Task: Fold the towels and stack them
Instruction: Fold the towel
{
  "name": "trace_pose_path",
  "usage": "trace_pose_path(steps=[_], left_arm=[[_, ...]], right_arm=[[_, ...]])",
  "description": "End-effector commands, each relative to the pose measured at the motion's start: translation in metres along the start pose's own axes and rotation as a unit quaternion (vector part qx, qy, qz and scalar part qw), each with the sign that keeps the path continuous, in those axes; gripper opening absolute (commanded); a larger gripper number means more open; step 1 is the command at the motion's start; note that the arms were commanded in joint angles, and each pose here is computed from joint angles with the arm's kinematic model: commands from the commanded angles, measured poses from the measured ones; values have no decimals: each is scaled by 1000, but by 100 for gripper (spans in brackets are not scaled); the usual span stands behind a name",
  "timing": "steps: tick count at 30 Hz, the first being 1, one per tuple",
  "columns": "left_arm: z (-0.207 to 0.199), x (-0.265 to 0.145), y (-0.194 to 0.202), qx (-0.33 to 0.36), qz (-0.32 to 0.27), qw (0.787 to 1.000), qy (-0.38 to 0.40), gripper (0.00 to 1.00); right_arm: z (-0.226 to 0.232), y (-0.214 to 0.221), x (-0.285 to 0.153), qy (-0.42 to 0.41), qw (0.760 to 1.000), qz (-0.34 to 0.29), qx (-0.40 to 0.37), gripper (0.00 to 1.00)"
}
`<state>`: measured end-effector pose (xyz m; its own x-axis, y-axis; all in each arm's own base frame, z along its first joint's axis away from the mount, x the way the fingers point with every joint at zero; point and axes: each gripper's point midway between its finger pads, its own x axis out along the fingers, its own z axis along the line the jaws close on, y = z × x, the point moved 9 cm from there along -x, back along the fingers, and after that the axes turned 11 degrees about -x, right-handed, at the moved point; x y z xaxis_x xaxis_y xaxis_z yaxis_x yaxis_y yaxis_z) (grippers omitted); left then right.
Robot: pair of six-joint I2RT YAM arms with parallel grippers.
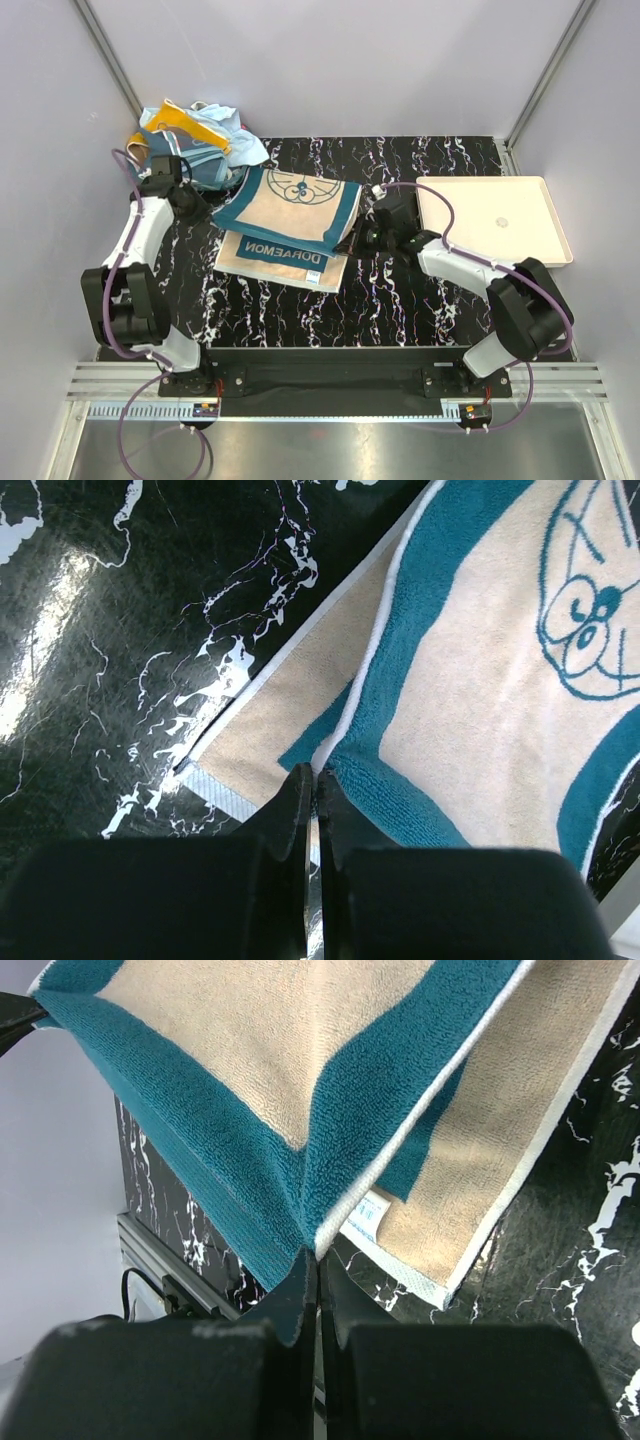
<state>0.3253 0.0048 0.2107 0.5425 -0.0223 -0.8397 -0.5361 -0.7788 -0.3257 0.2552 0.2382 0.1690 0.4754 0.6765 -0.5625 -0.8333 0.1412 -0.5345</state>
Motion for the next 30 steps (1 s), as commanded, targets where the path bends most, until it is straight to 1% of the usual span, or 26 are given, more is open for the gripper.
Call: trace_pose_path(steps=[1, 3, 5, 6, 8, 9, 11, 14, 16, 23, 26, 30], left_arm=[[4, -15, -8, 6, -41, 999, 9, 0], [8, -11, -4, 5, -41, 999, 9, 0], [16, -2, 2, 1, -33, 999, -1, 0], [18, 2, 5, 0, -27, 1000, 0, 0], [25, 10, 11, -4, -18, 1000, -6, 0], [27, 13, 14, -5, -14, 1000, -7, 0], [32, 22, 19, -7, -4, 1000, -12, 0], [39, 30, 24, -8, 6, 1000, -20, 0], [40, 32, 26, -8, 8, 1000, -21, 0], [46, 38, 31, -5, 14, 999, -28, 0], [47, 40, 32, -6, 16, 999, -30, 0], [48, 43, 33, -7, 19, 999, -28, 0]], right_arm=[[5, 5, -3, -8, 1000, -4, 9, 0], [4, 9, 0, -14, 1000, -7, 21, 0], [-3, 20, 6, -6, 999, 5, 40, 0], [-3, 22, 9, -12, 999, 1, 41, 1], [-10, 33, 14, -8, 998, 15, 58, 4], [-12, 33, 16, -12, 998, 11, 59, 9], [-15, 39, 20, -14, 998, 16, 64, 15], [-14, 44, 25, -22, 997, 26, 64, 25], [-12, 46, 27, -25, 997, 30, 62, 30], [-20, 56, 29, 7, 998, 38, 53, 32], [-27, 59, 27, 33, 998, 31, 46, 34], [-32, 62, 32, 44, 998, 32, 42, 35]])
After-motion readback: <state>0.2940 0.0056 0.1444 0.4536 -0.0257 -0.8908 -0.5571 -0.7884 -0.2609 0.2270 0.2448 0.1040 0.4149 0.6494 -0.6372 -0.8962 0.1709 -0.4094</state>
